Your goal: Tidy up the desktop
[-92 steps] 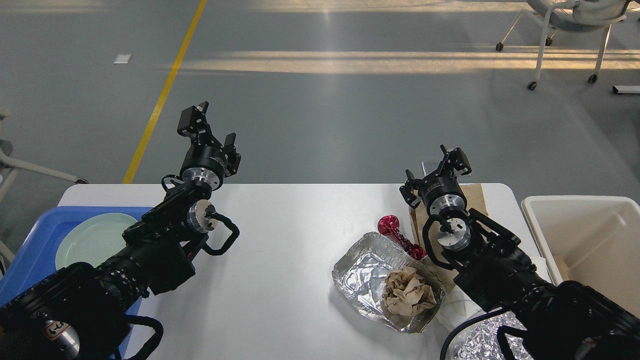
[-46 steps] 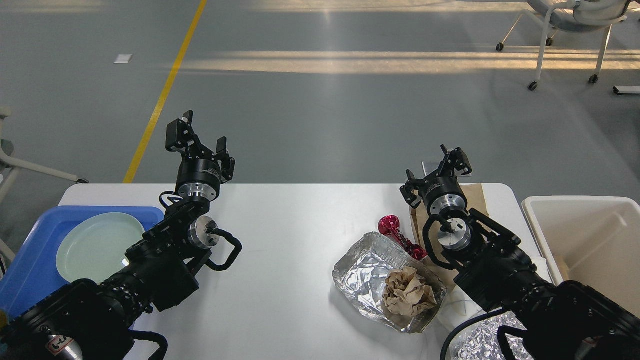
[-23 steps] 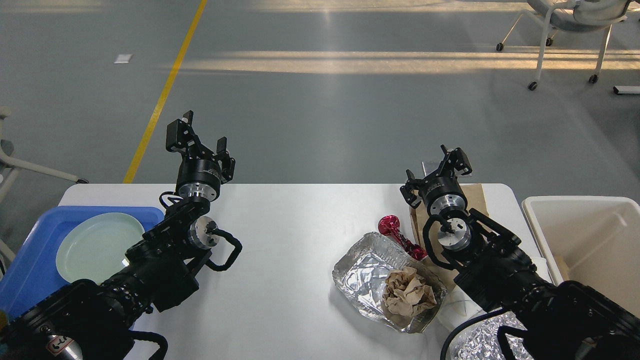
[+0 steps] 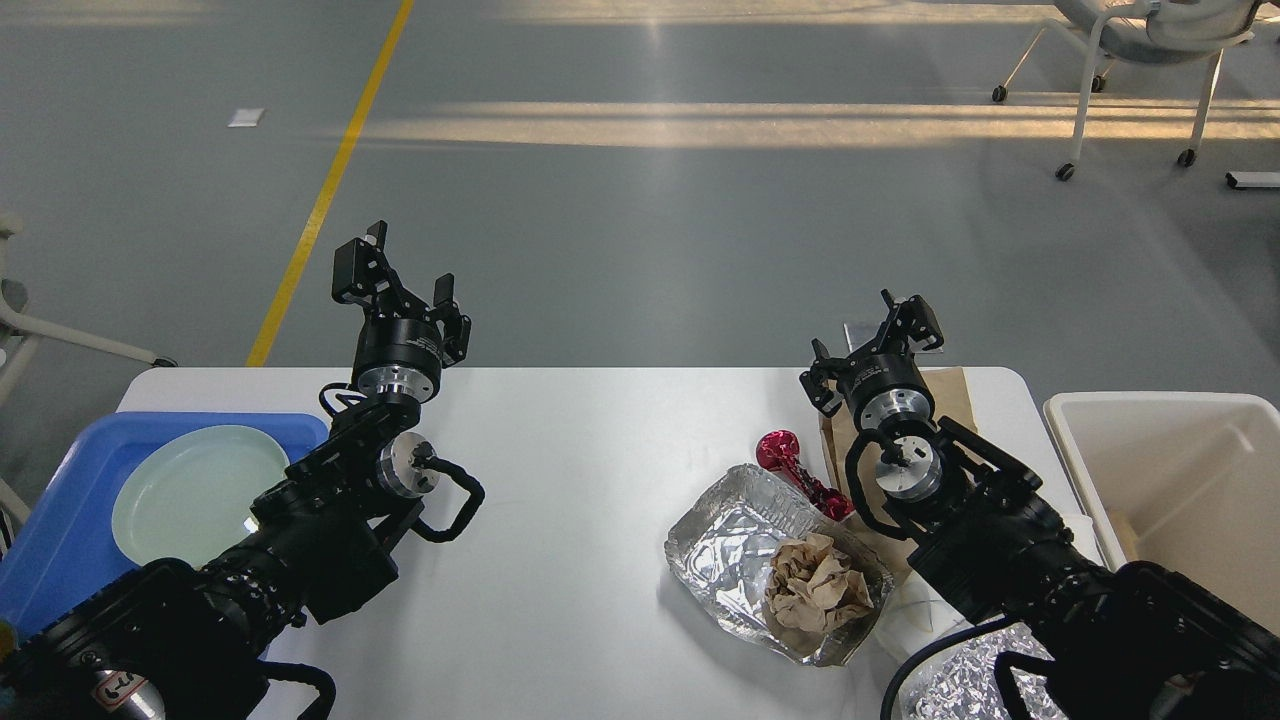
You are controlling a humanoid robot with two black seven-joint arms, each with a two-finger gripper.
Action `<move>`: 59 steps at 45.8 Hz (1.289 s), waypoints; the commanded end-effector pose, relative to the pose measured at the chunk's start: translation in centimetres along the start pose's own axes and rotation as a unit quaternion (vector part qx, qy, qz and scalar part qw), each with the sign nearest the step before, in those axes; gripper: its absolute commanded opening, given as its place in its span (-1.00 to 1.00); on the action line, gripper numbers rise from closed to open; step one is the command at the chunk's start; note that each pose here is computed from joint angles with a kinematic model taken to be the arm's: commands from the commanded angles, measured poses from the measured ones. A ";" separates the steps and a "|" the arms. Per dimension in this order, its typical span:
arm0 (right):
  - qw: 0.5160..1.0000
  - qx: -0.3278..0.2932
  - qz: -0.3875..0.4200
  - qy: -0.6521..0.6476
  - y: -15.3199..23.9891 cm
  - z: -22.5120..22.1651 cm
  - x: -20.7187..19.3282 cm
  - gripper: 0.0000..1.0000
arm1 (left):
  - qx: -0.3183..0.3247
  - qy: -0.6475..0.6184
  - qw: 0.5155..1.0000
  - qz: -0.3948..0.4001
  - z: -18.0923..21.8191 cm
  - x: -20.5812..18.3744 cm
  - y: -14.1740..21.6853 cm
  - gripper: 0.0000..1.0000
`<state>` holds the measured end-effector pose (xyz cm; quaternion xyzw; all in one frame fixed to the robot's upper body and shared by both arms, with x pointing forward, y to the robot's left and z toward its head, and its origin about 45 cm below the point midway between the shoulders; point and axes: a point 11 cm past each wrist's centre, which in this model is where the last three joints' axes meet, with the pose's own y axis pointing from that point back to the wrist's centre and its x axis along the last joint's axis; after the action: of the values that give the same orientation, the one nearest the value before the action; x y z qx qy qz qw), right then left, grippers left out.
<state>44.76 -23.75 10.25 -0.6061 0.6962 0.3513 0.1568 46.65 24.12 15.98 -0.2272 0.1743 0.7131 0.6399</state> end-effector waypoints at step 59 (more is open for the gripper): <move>1.000 -0.004 -0.005 -0.001 -0.1 0.2 -0.5 1.00 | 0.000 0.000 1.000 0.000 0.0 0.0 0.0 0.98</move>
<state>44.93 -23.52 10.39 -0.6070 0.6955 0.3519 0.1552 46.65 24.12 15.98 -0.2272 0.1743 0.7131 0.6400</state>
